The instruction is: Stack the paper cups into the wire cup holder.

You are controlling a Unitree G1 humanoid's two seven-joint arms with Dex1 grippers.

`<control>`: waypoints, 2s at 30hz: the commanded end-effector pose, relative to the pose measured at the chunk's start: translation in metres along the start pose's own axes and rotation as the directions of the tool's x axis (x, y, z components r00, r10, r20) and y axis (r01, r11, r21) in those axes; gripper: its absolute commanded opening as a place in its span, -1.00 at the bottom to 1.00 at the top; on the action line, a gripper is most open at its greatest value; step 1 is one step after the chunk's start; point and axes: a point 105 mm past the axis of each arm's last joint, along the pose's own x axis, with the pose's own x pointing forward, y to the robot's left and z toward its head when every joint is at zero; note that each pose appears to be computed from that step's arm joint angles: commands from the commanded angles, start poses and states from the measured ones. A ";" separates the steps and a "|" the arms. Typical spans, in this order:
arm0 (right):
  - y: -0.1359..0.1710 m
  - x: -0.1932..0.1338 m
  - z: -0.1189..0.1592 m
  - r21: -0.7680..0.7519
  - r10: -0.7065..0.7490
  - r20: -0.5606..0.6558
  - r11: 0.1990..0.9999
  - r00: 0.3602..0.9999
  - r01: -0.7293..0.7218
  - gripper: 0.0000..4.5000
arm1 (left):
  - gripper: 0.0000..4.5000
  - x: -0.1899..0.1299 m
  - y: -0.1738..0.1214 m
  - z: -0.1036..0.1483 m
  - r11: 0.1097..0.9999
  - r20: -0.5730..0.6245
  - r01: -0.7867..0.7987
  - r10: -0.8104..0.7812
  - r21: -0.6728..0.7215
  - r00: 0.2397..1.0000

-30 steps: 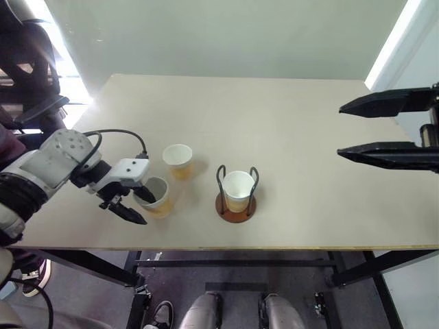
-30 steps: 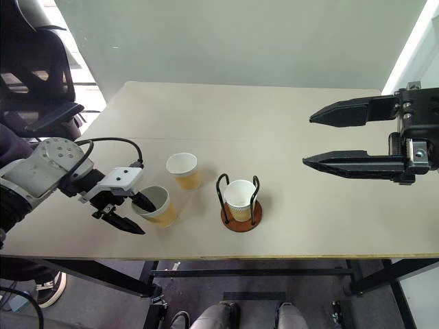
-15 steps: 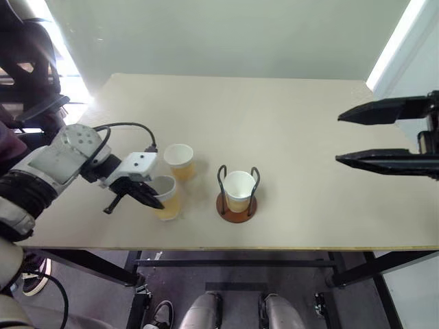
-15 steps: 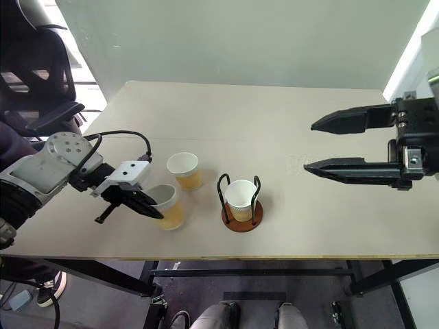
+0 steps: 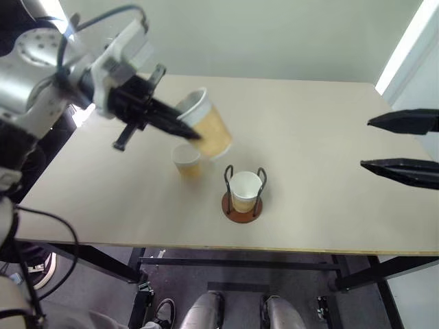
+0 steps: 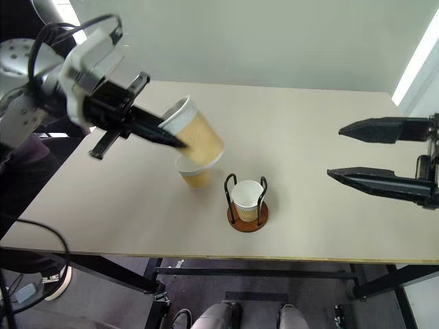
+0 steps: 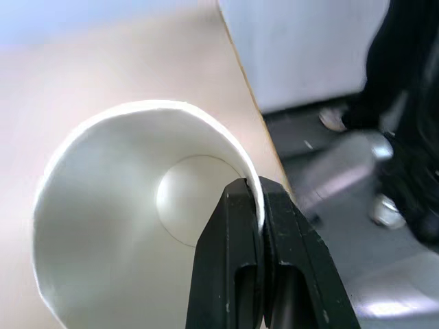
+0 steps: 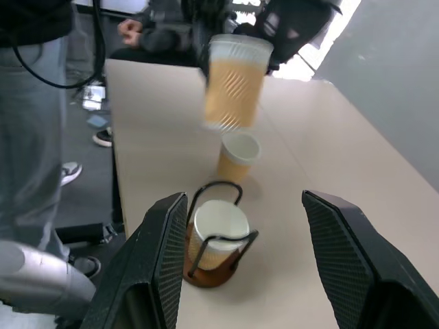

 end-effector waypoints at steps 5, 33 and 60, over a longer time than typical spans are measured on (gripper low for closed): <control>0.015 -0.010 0.006 -0.024 -0.110 0.021 0.994 0.994 0.111 0.20 | -0.98 0.031 0.015 -0.005 0.991 -0.047 0.103 -0.099 0.083 0.994; 0.036 -0.001 0.011 -0.007 -0.225 0.001 0.974 0.974 0.225 0.20 | -0.98 0.100 0.009 -0.020 0.896 -0.207 0.401 -0.362 0.190 0.909; 0.040 0.003 0.011 0.010 -0.263 -0.005 0.965 0.965 0.263 0.20 | -0.98 0.124 0.005 -0.041 0.829 -0.307 0.502 -0.425 0.246 0.852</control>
